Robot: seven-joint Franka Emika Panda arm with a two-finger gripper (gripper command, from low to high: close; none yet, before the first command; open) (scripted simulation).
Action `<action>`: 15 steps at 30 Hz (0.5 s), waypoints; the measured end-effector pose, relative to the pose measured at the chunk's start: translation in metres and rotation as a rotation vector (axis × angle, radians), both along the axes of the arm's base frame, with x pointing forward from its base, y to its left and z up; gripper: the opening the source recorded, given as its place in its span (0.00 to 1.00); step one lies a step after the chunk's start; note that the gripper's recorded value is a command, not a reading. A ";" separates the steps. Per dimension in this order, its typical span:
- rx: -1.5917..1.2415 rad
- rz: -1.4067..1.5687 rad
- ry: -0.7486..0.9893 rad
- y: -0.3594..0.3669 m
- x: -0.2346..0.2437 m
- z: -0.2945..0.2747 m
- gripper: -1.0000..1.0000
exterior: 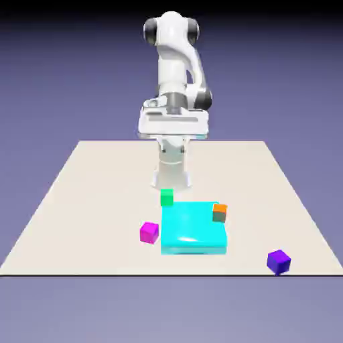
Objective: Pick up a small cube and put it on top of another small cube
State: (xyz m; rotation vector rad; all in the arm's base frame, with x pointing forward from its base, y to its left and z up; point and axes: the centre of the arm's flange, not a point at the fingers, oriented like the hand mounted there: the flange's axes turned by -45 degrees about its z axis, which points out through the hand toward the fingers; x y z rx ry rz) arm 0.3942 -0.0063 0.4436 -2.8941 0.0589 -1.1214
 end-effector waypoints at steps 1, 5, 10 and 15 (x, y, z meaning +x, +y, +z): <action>0.064 -0.054 0.049 -0.009 0.003 -0.013 0.50; 0.302 -0.281 0.246 -0.040 0.010 -0.066 0.50; 0.561 -0.588 0.479 -0.071 0.006 -0.133 0.50; 0.783 -0.918 0.674 -0.096 -0.010 -0.192 0.50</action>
